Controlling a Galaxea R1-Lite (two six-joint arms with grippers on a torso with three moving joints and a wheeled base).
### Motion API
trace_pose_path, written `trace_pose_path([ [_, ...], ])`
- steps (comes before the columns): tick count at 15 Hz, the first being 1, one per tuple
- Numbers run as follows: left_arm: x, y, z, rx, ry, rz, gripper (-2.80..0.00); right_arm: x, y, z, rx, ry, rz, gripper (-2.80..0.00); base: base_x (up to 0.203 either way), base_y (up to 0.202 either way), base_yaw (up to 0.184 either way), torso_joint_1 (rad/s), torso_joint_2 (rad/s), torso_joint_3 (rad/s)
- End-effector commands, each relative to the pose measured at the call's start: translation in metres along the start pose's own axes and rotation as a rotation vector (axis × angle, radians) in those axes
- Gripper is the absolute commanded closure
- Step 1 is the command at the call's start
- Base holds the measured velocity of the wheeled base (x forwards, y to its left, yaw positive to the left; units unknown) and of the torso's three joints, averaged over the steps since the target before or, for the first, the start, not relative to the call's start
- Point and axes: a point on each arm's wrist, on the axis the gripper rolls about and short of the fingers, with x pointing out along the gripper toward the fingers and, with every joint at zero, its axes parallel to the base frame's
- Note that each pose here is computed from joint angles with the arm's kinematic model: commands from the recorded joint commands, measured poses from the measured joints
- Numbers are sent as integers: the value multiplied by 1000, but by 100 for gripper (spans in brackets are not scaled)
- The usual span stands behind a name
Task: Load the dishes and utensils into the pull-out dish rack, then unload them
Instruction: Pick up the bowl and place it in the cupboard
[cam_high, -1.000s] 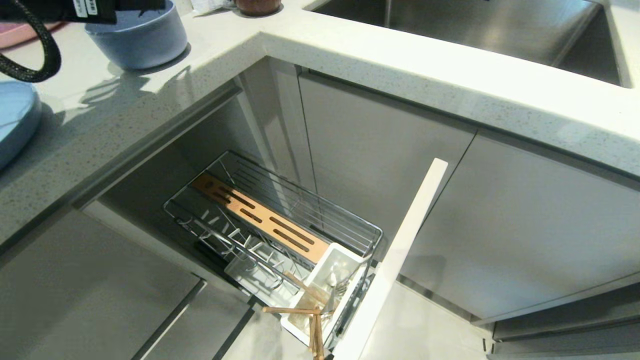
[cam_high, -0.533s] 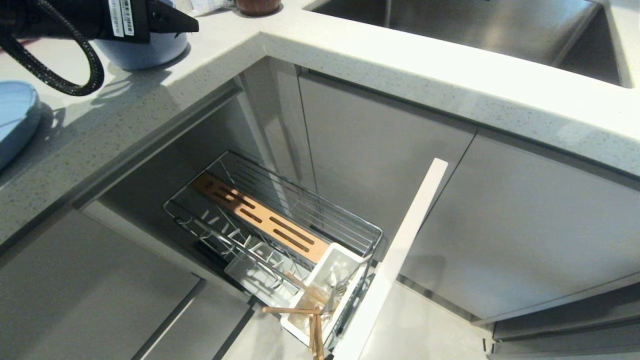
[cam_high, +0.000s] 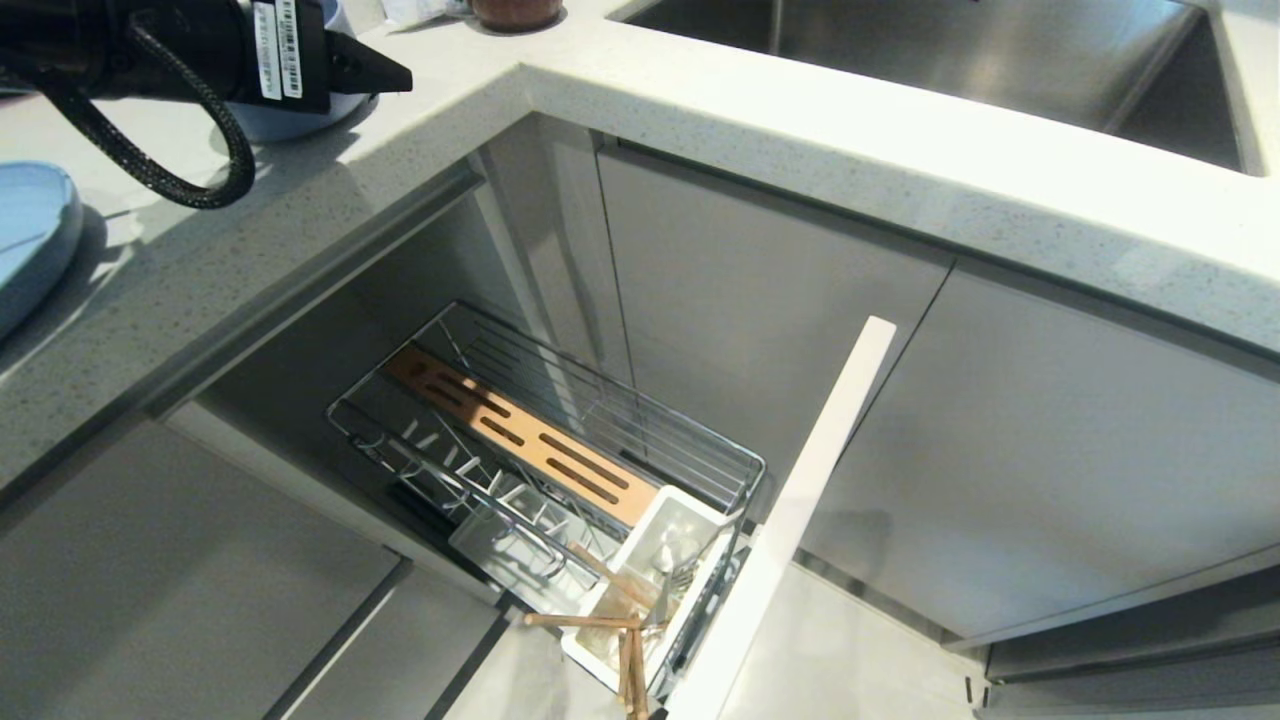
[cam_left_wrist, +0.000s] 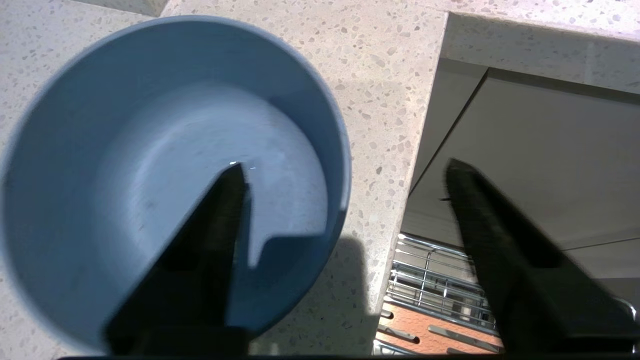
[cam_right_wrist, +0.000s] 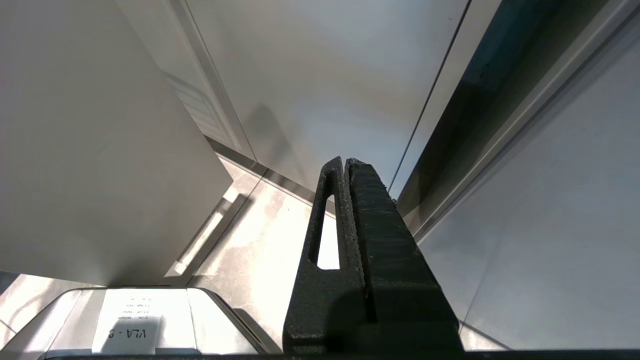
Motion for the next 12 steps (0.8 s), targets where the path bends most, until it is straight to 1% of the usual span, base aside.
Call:
trace_pose_path([
  [1,1,0,-1,2,5,1,0,0,0,0,0,-1,0,0,0,0,0,0,0,0],
  [10,-13,2,6,-4,-30,-1,0,0,0,0,0,-2,0,0,0,0,0,0,0,0],
  [12,-21,2,9,-4,-47,-8,0,0,0,0,0,-1,0,0,0,0,0,0,0,0],
])
